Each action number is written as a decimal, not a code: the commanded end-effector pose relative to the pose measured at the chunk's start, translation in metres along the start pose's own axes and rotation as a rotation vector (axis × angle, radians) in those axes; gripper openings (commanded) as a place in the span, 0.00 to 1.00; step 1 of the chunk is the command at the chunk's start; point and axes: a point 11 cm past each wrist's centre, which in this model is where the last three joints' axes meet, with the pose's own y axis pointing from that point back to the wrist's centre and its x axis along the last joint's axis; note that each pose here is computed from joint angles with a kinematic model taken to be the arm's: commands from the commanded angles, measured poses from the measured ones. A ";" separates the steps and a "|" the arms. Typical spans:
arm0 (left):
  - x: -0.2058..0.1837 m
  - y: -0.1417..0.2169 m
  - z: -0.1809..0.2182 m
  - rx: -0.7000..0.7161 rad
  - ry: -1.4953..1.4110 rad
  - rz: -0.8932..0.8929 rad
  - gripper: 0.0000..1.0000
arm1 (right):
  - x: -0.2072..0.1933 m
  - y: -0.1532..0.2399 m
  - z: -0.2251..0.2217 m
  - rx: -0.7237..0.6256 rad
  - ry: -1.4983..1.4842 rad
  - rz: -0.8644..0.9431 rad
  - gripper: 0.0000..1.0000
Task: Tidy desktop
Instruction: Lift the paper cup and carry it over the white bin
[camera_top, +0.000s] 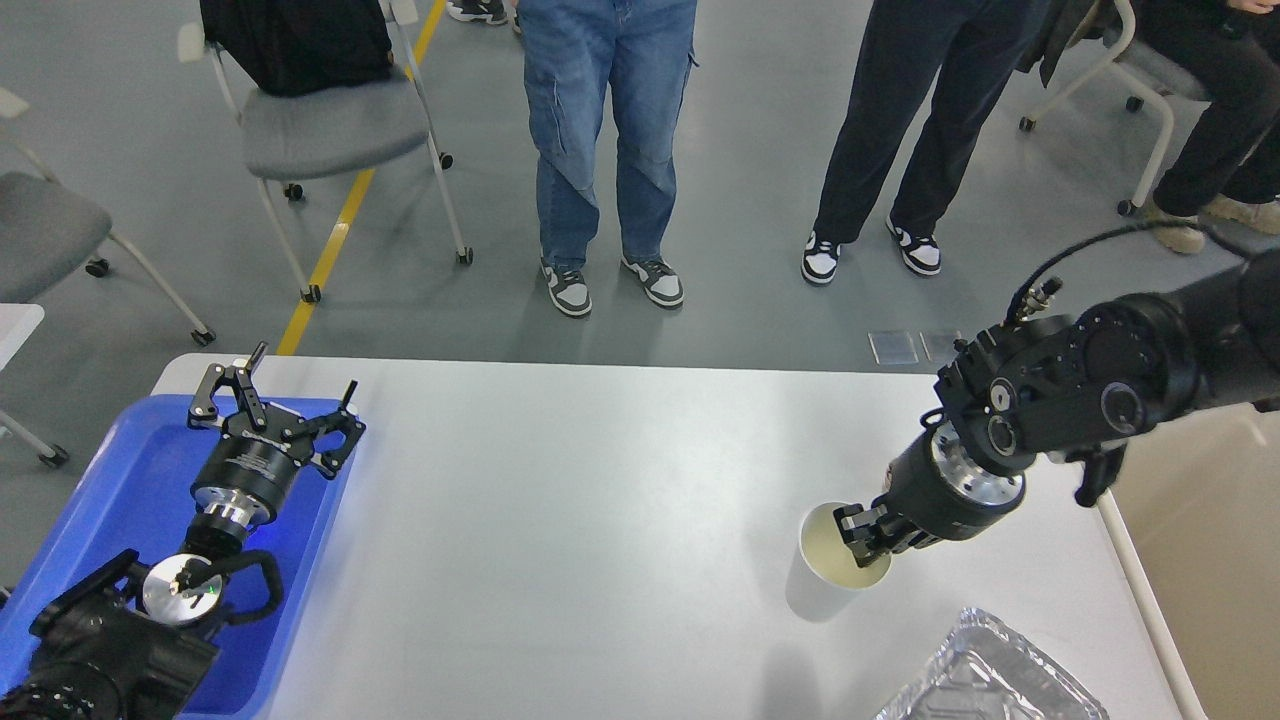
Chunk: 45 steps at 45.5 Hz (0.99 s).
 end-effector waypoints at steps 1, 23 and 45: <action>0.000 0.000 0.000 0.000 0.000 0.000 1.00 | 0.022 0.078 -0.012 -0.035 0.014 -0.001 0.00; 0.000 0.000 0.000 0.000 0.000 0.000 1.00 | 0.036 0.191 -0.004 -0.158 0.035 0.038 0.00; 0.000 0.000 0.000 -0.002 0.000 0.000 1.00 | 0.070 0.262 0.069 -0.211 -0.122 0.346 0.00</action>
